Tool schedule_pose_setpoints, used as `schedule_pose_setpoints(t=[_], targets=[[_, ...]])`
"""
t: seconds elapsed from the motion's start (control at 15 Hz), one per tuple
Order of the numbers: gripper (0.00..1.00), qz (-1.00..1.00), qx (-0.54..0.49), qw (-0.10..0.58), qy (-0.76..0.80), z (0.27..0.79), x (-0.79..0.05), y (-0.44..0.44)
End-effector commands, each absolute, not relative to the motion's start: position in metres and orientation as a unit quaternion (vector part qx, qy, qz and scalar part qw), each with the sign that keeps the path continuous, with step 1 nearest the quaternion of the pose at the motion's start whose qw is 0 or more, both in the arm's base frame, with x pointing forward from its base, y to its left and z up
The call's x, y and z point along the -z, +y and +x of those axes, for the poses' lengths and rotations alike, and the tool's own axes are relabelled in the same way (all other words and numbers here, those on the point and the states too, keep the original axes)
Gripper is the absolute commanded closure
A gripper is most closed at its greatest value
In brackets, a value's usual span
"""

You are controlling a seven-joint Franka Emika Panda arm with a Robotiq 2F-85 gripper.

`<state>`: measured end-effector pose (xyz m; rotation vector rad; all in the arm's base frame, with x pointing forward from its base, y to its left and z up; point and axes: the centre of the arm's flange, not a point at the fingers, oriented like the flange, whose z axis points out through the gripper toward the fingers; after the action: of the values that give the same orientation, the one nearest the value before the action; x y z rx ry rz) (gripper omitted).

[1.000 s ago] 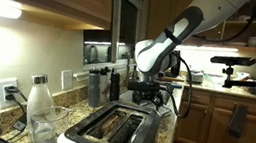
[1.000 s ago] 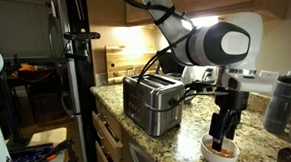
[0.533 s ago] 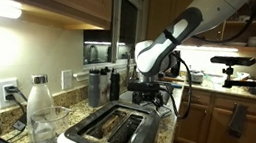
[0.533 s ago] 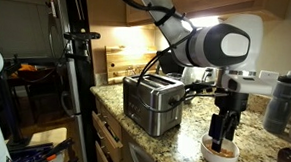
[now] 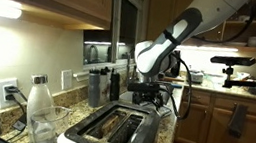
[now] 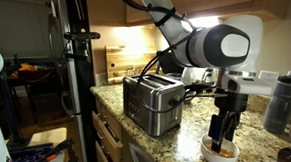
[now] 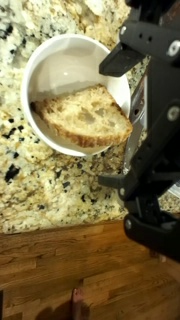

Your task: Put the pieces of bread in the toaster

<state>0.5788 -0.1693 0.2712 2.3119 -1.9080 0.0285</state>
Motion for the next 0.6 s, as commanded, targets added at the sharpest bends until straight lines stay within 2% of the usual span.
schedule_pose_setpoints(t=[0.0, 0.27, 0.47, 0.53], targets=[[0.00, 0.772, -0.009, 0.063, -0.633, 0.5784, -0.2689, -0.1728], [0.00, 0.772, -0.009, 0.064, -0.632, 0.5787, -0.2672, -0.1725], [0.08, 0.773, -0.009, 0.065, -0.631, 0.5791, -0.2664, -0.1722], [0.08, 0.773, -0.009, 0.065, -0.631, 0.5796, -0.2663, -0.1720]])
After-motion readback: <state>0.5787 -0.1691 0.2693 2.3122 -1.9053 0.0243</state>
